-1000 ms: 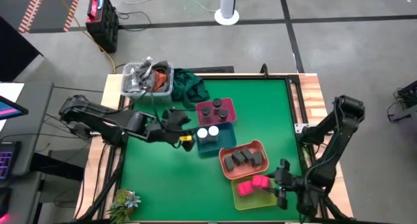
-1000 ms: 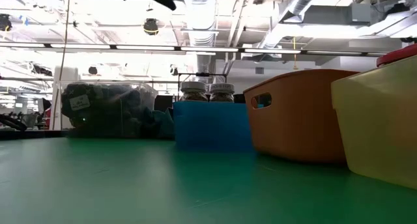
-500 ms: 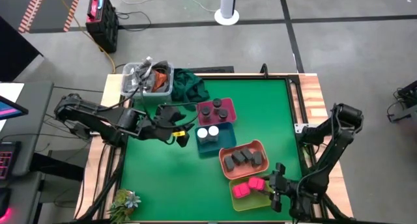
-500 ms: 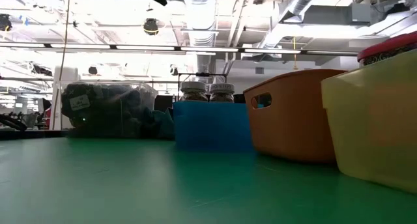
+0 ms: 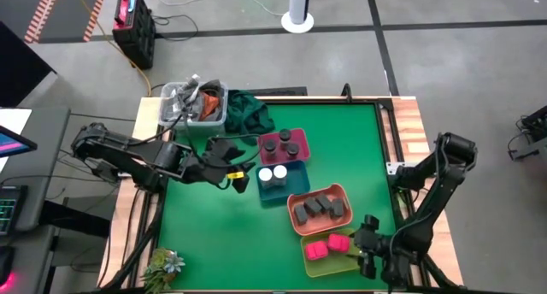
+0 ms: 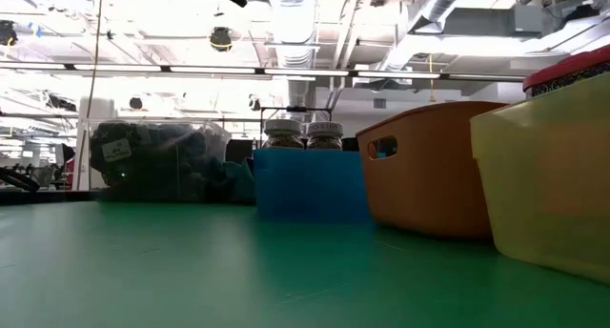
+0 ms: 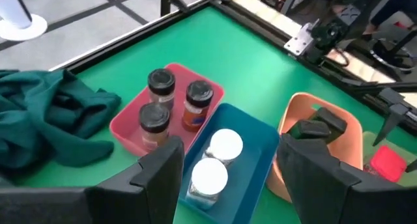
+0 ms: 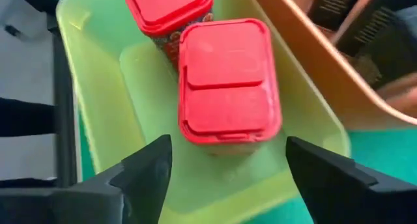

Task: Sort spices by type
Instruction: Put the red seasoning can into the yellow bin, then return to Home Position

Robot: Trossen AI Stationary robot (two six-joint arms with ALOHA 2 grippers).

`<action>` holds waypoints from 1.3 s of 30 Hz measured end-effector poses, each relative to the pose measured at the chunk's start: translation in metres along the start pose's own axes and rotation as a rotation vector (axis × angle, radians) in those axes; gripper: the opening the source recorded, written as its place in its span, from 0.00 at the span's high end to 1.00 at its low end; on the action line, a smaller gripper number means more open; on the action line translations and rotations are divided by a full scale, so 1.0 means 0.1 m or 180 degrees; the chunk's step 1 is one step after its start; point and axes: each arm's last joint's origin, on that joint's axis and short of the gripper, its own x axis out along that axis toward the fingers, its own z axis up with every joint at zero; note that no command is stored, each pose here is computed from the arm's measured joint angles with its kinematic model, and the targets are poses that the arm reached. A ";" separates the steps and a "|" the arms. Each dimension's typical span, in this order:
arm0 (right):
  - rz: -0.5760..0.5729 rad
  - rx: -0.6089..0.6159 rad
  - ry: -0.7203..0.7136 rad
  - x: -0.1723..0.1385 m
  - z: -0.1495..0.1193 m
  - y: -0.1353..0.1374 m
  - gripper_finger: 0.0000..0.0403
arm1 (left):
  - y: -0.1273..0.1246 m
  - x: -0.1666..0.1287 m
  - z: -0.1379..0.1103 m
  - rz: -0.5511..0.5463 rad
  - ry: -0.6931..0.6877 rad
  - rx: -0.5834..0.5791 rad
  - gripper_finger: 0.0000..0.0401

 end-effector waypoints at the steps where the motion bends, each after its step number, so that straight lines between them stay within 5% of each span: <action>1: 0.0016 0.0022 0.0013 -0.04 0.02 -0.02 0.19 | -0.01 0.00 0.01 -0.0020 -0.0023 0.0007 0.42; 13: 0.0389 0.0593 -0.0609 -0.78 0.54 -0.57 0.19 | -0.06 0.02 0.00 -0.0144 -0.0181 0.0397 0.44; 19: 0.0682 0.1151 -0.1083 -0.78 0.48 -1.10 0.19 | 0.11 0.06 -0.26 -0.0422 -0.0180 0.0169 0.50; 25: 0.0957 0.1641 -0.1614 -0.69 0.49 -1.51 0.21 | 0.53 -0.06 -0.42 -0.0541 -0.0394 -0.0163 0.58; 32: 0.0758 0.1805 -0.2397 -0.61 0.61 -1.89 0.25 | 1.17 -0.13 -0.63 -0.0447 -0.0751 -0.0544 0.66; 39: 0.0728 0.1924 -0.2814 -0.45 0.69 -2.21 0.25 | 1.53 0.03 -0.83 -0.0548 -0.1054 -0.0755 0.79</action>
